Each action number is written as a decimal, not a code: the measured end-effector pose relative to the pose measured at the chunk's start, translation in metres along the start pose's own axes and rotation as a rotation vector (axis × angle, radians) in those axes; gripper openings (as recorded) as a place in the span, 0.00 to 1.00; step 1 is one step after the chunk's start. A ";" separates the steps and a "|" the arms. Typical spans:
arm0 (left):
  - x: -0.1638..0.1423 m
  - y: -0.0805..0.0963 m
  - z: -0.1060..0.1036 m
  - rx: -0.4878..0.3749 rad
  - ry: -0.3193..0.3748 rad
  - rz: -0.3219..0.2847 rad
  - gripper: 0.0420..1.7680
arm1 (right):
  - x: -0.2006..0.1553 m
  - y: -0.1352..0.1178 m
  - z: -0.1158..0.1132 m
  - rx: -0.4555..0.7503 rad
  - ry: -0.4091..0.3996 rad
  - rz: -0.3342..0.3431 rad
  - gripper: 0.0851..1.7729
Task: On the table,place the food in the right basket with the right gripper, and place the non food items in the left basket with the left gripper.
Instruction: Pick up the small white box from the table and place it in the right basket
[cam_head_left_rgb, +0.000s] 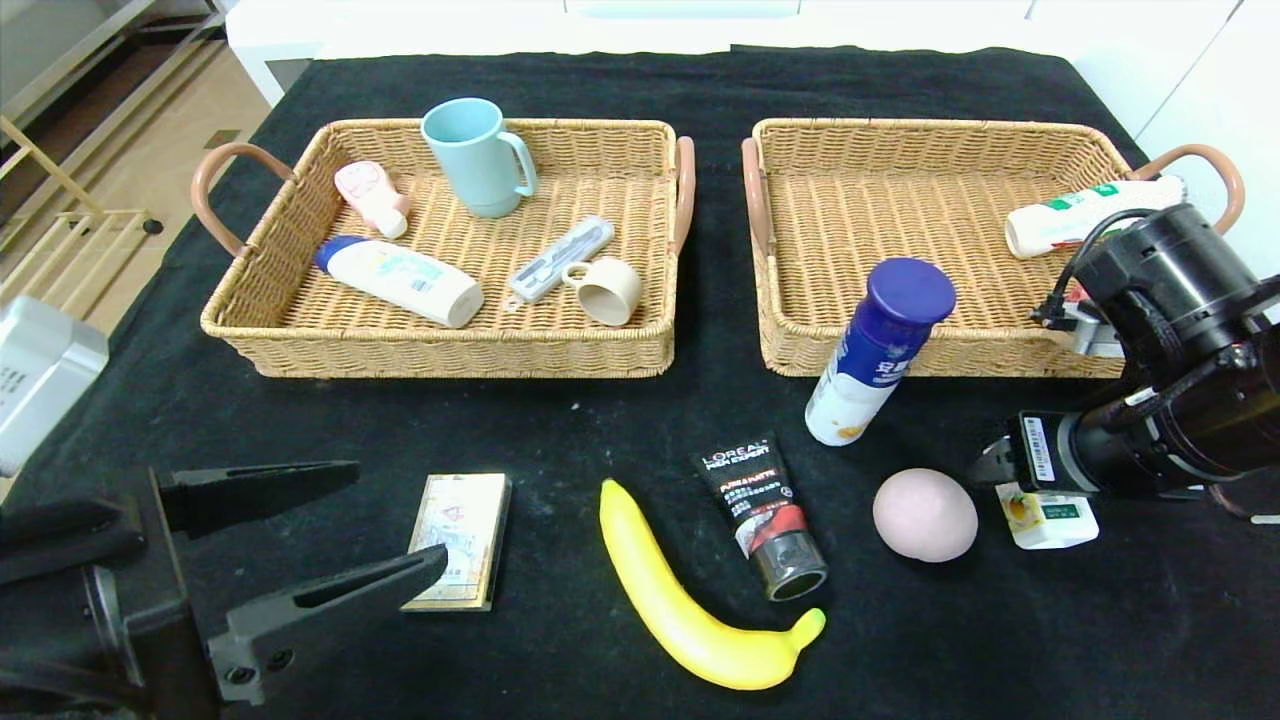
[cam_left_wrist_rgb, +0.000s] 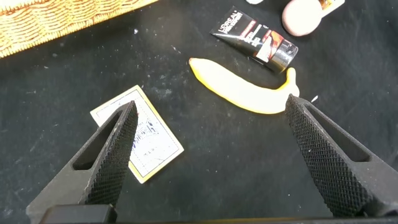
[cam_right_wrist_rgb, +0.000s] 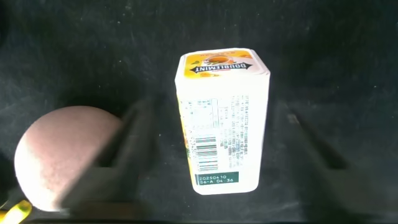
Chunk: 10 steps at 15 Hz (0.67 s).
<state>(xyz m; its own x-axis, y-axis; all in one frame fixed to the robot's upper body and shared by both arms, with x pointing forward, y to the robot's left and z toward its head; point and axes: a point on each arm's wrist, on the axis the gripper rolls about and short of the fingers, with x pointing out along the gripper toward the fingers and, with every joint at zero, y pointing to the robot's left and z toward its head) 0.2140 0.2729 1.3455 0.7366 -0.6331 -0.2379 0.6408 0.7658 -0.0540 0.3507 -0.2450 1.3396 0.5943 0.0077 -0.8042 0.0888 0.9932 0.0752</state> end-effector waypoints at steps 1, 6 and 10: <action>0.000 0.000 0.000 0.000 -0.001 0.001 0.97 | 0.001 0.000 0.000 0.000 0.002 -0.001 0.62; 0.000 0.000 -0.001 -0.001 0.003 0.000 0.97 | 0.003 -0.001 0.000 0.002 0.007 -0.004 0.43; 0.000 0.000 -0.001 -0.002 0.007 -0.001 0.97 | 0.003 -0.001 0.000 0.003 0.009 -0.006 0.43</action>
<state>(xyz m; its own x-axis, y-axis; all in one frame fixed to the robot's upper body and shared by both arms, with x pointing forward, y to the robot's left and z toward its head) 0.2142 0.2728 1.3445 0.7345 -0.6331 -0.2443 0.6411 0.7654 -0.0561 0.3525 -0.2459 1.3367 0.5869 0.0031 -0.8096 0.0945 0.9929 0.0724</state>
